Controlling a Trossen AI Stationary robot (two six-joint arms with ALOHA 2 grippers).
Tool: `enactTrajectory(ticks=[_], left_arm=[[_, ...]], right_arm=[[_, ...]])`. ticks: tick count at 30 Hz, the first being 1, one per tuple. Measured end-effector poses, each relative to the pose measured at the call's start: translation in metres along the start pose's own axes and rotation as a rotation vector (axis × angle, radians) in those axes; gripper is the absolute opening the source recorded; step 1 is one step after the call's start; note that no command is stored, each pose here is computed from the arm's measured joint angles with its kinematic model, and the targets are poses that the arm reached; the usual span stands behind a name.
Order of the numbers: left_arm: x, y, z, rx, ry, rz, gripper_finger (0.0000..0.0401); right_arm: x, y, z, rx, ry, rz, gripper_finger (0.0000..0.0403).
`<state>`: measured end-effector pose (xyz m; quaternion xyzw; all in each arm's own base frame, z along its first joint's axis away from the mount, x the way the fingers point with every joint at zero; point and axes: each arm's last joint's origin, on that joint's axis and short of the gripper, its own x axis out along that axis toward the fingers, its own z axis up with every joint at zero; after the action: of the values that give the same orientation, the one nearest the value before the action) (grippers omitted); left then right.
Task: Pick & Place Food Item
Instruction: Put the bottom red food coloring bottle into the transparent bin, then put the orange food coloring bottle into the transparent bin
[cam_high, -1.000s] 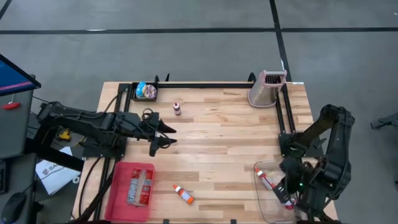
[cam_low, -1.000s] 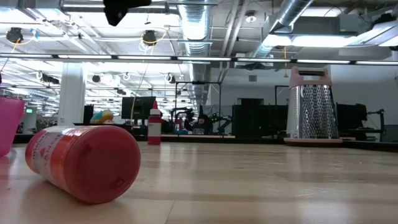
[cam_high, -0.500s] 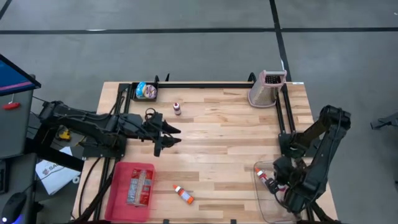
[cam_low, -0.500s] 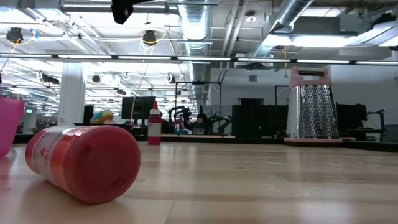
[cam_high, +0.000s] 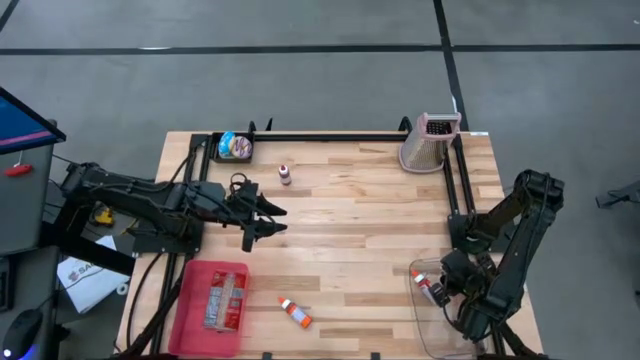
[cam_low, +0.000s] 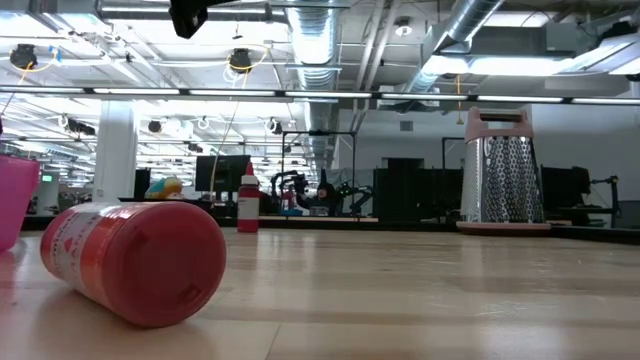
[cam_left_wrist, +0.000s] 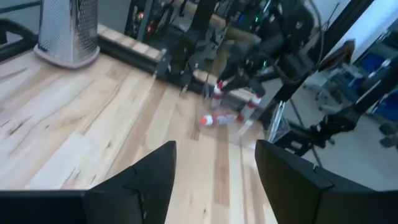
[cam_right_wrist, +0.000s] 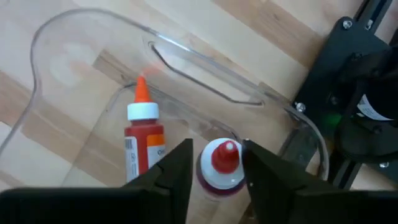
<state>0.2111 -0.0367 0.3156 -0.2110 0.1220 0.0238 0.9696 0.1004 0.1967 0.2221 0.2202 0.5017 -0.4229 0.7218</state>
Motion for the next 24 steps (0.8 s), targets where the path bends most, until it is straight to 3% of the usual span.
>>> enactTrajectory(ticks=[6,14,24], left_arm=[[-0.004,-0.006,-0.008,0.091,0.078,-0.064,0.0223],[-0.007,-0.013,-0.043,0.234,0.421,-0.182,0.0222],[0.034,-0.033,-0.098,0.555,0.637,-0.290,0.0225]], right_arm=[[-0.008,0.007,0.007,0.030,-0.025,0.048,0.0161],[-0.033,0.024,0.025,0.116,-0.118,0.215,0.0161],[-0.066,0.053,0.064,0.311,-0.324,0.498,0.0159]])
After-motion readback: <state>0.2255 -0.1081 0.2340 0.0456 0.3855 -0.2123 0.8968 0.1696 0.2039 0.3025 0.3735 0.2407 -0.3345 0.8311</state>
